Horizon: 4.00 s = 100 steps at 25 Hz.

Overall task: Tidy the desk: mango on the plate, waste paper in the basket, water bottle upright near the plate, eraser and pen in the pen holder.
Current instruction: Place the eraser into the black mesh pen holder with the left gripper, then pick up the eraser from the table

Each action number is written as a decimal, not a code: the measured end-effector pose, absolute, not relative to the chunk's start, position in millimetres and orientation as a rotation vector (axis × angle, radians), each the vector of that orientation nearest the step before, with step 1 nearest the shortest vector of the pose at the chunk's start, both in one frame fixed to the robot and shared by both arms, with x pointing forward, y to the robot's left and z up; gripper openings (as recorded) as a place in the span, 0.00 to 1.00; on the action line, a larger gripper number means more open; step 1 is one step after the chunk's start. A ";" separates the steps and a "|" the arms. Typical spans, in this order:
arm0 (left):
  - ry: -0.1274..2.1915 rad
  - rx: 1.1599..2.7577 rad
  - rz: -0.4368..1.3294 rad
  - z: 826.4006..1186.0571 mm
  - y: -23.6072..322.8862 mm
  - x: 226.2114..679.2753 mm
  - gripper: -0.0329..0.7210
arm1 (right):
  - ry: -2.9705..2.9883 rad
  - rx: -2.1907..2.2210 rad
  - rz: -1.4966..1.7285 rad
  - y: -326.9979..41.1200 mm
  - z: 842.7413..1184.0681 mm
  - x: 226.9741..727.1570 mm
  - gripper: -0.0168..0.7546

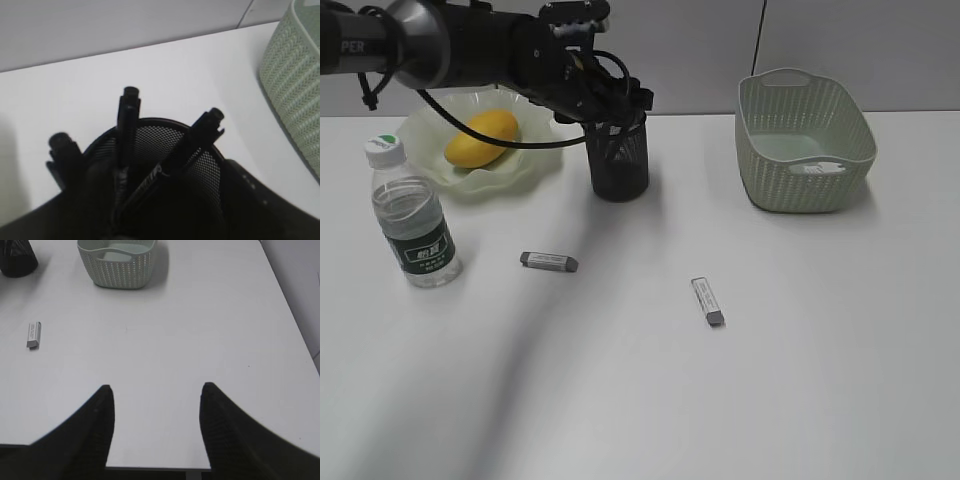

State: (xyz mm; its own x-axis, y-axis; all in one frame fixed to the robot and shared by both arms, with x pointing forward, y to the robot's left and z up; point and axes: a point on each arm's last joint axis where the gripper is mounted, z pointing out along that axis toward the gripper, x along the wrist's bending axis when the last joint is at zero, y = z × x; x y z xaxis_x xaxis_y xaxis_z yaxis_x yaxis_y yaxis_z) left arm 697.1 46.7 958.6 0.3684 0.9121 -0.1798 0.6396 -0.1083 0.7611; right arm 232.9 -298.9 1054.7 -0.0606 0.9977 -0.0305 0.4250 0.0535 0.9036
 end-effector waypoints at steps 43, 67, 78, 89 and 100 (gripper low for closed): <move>1.520 1.932 0.413 1118.3 124.7 651.7 0.62 | 1.588 1.466 0.974 -298.9 1054.7 232.9 0.59; 1.960 1.898 0.462 1132.4 267.1 651.0 0.79 | 1.588 1.466 0.974 -298.9 1054.7 232.9 0.59; 1.867 1.845 0.544 1192.3 271.8 556.8 0.77 | 1.588 1.466 0.974 -298.9 1054.7 232.9 0.59; 1.833 1.813 0.564 1163.6 285.6 405.3 0.76 | 1.588 1.466 0.974 -298.9 1054.7 232.9 0.59; 1.691 1.673 0.708 1112.9 297.3 290.9 0.76 | 1.588 1.466 0.974 -298.9 1054.7 232.9 0.59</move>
State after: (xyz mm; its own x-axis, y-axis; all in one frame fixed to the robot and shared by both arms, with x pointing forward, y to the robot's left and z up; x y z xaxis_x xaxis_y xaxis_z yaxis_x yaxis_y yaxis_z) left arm 290.9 297.3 1112.9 0.0229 0.9971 -0.0731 0.6473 0.0409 0.7611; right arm 232.9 -298.9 1054.7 -0.0606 0.9977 -0.0305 0.4250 0.0535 0.9036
